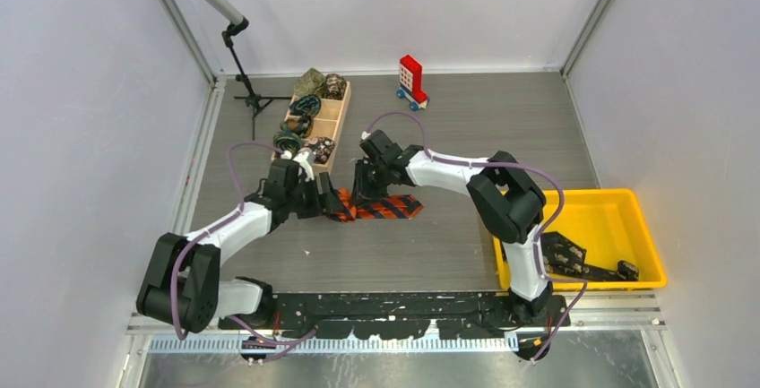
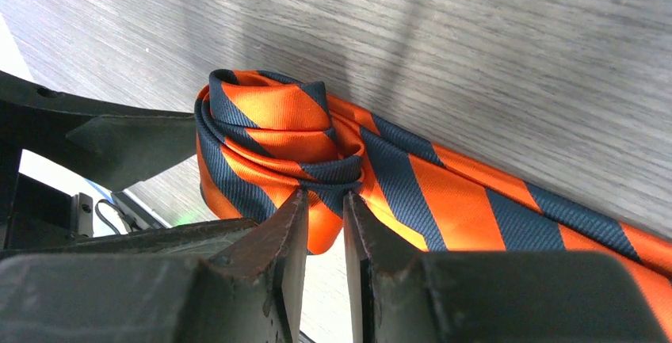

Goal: Roll the ties
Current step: Roll the tie at the center of the board.

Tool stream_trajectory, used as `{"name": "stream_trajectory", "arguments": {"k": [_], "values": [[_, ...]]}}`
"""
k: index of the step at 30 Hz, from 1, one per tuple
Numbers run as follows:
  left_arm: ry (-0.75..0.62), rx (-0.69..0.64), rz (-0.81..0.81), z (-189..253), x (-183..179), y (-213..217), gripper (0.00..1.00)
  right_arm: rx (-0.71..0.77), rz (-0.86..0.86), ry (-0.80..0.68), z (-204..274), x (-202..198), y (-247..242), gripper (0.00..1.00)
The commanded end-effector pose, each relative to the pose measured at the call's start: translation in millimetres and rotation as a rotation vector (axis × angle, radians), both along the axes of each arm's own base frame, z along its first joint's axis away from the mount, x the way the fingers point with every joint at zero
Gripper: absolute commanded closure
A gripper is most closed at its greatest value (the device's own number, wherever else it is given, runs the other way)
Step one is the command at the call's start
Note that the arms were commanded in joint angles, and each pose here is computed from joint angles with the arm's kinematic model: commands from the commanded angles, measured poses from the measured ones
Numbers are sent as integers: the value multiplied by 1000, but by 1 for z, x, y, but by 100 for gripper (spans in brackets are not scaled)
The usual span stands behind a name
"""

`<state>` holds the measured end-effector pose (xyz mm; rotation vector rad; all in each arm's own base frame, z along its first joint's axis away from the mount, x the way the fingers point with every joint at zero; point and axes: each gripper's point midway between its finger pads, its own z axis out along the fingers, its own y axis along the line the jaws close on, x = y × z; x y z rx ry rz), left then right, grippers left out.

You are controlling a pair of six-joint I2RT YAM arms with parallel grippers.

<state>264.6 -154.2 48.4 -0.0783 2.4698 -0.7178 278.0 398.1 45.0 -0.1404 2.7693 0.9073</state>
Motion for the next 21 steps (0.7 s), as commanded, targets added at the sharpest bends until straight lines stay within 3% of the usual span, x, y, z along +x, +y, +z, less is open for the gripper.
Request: {"name": "stream_trajectory", "arguments": {"k": [1, 15, 21], "values": [[-41, -52, -1, 7, 7, -6, 33, 28, 13, -51, 11, 15, 9, 72], [-25, -80, 2, -5, 12, -12, 36, 16, 28, -42, -2, 17, 7, 72], [-22, -81, 4, -9, 14, -11, 49, 15, 26, -34, -7, 17, 6, 72]]}}
